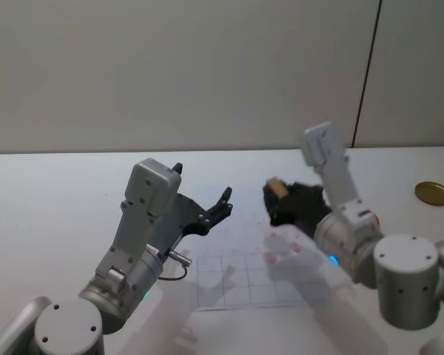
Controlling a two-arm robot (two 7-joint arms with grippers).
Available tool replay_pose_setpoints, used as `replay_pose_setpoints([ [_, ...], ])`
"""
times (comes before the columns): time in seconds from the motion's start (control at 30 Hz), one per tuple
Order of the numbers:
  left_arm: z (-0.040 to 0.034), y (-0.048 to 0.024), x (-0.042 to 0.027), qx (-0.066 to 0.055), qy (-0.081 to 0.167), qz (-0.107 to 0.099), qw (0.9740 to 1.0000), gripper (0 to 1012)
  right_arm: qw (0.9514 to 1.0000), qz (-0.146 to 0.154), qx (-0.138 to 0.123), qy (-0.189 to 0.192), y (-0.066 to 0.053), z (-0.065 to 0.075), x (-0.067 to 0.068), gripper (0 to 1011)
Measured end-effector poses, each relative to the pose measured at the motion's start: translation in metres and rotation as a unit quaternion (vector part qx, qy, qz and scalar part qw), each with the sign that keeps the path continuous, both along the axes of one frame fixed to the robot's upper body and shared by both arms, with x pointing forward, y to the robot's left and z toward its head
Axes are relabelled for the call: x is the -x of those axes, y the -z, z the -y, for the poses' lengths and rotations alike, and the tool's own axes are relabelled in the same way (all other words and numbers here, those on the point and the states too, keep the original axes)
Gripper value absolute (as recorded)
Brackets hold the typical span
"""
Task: Use the one hand to pick up the stamp and affix it onto the A4 paper.
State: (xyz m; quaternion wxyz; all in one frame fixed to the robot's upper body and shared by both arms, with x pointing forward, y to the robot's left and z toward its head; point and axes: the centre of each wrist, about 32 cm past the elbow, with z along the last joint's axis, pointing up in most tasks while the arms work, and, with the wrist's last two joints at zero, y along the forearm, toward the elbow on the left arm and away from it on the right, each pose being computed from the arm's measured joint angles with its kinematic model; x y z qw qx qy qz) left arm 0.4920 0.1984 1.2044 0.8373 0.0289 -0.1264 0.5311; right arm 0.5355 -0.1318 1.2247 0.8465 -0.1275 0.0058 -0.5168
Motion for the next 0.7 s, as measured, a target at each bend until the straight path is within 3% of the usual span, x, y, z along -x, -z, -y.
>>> replay_pose_setpoints([
  [0.13, 0.0, 0.0, 0.0, 0.0, 0.0, 0.0, 1.0, 993, 0.9994, 0.028, -0.008, 0.02, -0.015, 0.008, 0.003, 219],
  [0.33, 0.0, 0.0, 0.0, 0.0, 0.0, 0.0, 1.0, 993, 0.9976, 0.041, -0.012, 0.054, -0.025, 0.024, 0.007, 219],
  [0.53, 0.0, 0.0, 0.0, 0.0, 0.0, 0.0, 1.0, 993, 0.9959, 0.032, -0.008, 0.085, -0.023, 0.04, 0.008, 219],
  [0.7, 0.0, 0.0, 0.0, 0.0, 0.0, 0.0, 1.0, 993, 0.9937, 0.014, -0.002, 0.111, -0.014, 0.054, 0.006, 219],
])
